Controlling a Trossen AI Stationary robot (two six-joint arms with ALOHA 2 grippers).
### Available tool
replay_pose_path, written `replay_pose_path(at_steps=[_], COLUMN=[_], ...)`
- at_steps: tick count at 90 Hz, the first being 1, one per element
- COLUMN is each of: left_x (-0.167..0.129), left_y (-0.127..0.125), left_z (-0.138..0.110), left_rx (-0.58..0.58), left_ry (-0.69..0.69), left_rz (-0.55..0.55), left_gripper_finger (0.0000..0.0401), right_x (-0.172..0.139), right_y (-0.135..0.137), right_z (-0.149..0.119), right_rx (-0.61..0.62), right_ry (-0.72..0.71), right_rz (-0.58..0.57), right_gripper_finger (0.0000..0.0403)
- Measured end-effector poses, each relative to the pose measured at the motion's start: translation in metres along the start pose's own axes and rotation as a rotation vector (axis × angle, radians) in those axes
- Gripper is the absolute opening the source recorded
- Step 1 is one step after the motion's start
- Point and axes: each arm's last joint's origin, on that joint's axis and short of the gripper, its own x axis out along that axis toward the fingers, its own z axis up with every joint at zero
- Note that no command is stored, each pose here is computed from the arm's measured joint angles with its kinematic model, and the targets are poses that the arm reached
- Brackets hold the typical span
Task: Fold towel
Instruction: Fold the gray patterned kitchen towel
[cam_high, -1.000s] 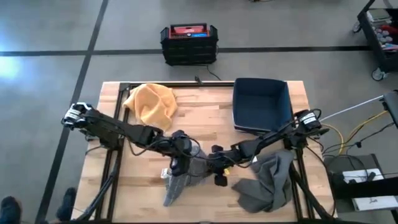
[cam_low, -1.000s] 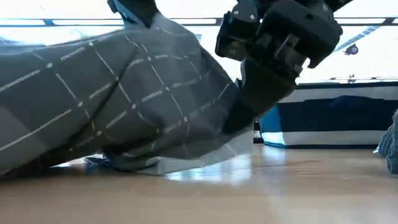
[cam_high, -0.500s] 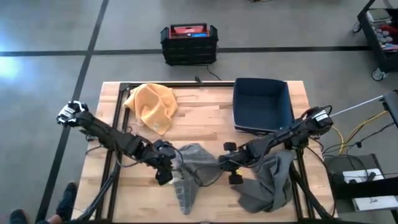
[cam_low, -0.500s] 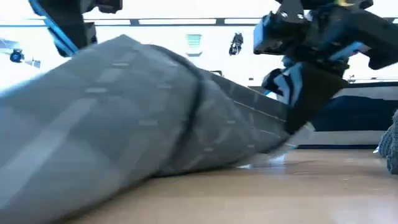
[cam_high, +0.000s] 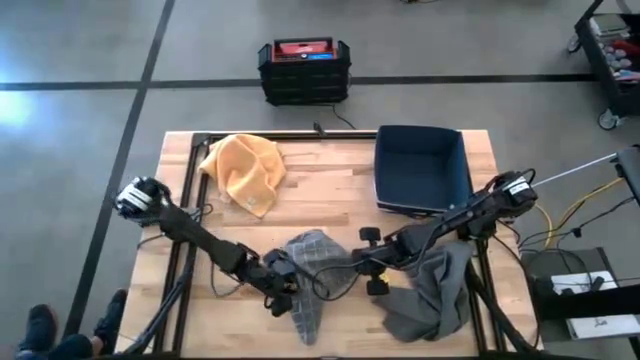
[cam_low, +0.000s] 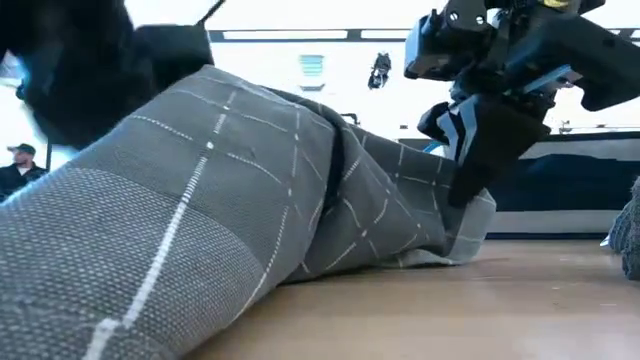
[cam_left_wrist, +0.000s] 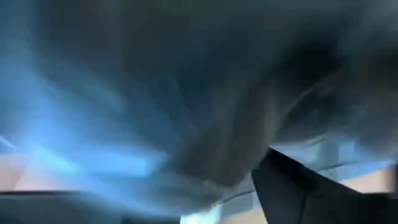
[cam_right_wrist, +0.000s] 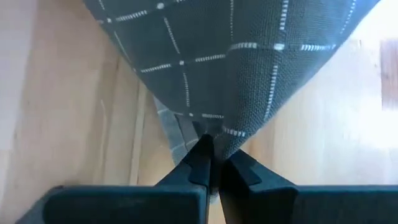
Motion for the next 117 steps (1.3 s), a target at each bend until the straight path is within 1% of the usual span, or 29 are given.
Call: replay_pose_path(at_steps=[4, 12, 17, 25, 31, 38, 42, 50, 56, 62, 70, 76, 85, 89, 94, 102, 109, 117], left_x=[0.007, 0.013, 0.014, 0.013, 0.013, 0.011, 0.007, -0.011, -0.036, -0.066, -0.102, -0.125, -0.153, -0.159, -0.161, -0.161, -0.156, -0.148], left_y=[-0.002, -0.01, -0.015, -0.017, -0.016, -0.015, -0.016, -0.021, -0.028, -0.035, -0.037, -0.036, -0.031, -0.028, -0.025, -0.025, -0.026, -0.03], left_z=[0.0, 0.002, 0.004, 0.005, 0.004, 0.002, -0.001, -0.005, -0.003, 0.001, -0.001, -0.003, -0.003, -0.005, -0.004, -0.003, -0.005, -0.007], left_rx=[0.018, 0.053, 0.086, 0.13, 0.135, 0.132, 0.124, 0.092, 0.07, 0.05, 0.039, 0.027, -0.029, -0.053, -0.078, -0.097, -0.116, -0.133], left_ry=[0.009, 0.03, 0.041, 0.048, 0.059, 0.083, 0.098, 0.132, 0.132, 0.115, 0.11, 0.097, 0.057, 0.031, -0.02, -0.046, -0.061, -0.081], left_rz=[0.002, -0.033, -0.053, -0.048, -0.028, -0.01, -0.006, -0.015, -0.01, 0.029, 0.117, 0.155, 0.188, 0.208, 0.2, 0.151, 0.109, 0.031], left_gripper_finger=[0.0126, 0.0114, 0.0108, 0.0094, 0.007, 0.0022, 0.001, 0.0005, 0.0002, 0.0001, 0.0001, 0.0001, 0.0, 0.0, 0.0, 0.0, 0.0, 0.0], right_x=[0.0, 0.0, 0.0, 0.0, 0.0, 0.0, -0.001, -0.005, -0.012, -0.022, -0.035, -0.045, -0.057, -0.061, -0.064, -0.064, -0.057, -0.041], right_y=[0.0, 0.0, 0.0, 0.0, 0.0, -0.001, -0.001, -0.001, -0.002, -0.004, -0.006, -0.008, -0.01, -0.01, -0.01, -0.008, -0.004, 0.004], right_z=[0.0, 0.0, 0.0, 0.0, 0.0, 0.0, -0.001, -0.001, -0.002, -0.004, -0.008, -0.012, -0.016, -0.017, -0.014, -0.006, -0.001, 0.001], right_rx=[-0.001, -0.002, -0.002, -0.004, -0.003, -0.003, 0.004, 0.018, 0.023, 0.028, 0.035, 0.035, 0.048, 0.047, 0.041, 0.063, 0.08, 0.07], right_ry=[0.002, 0.002, 0.002, 0.001, 0.0, -0.001, 0.002, 0.01, 0.009, 0.024, 0.048, 0.075, 0.1, 0.102, 0.064, -0.019, -0.079, -0.108], right_rz=[-0.001, -0.002, -0.002, -0.003, -0.013, -0.018, -0.019, -0.021, -0.021, -0.024, -0.03, -0.033, -0.004, -0.001, 0.008, 0.026, 0.044, 0.119], right_gripper_finger=[0.0, 0.0, 0.0, 0.0, 0.0, 0.0, 0.0, 0.0, 0.0, 0.0, 0.0, 0.0, 0.0, 0.0, 0.0, 0.0, 0.0, 0.0013])
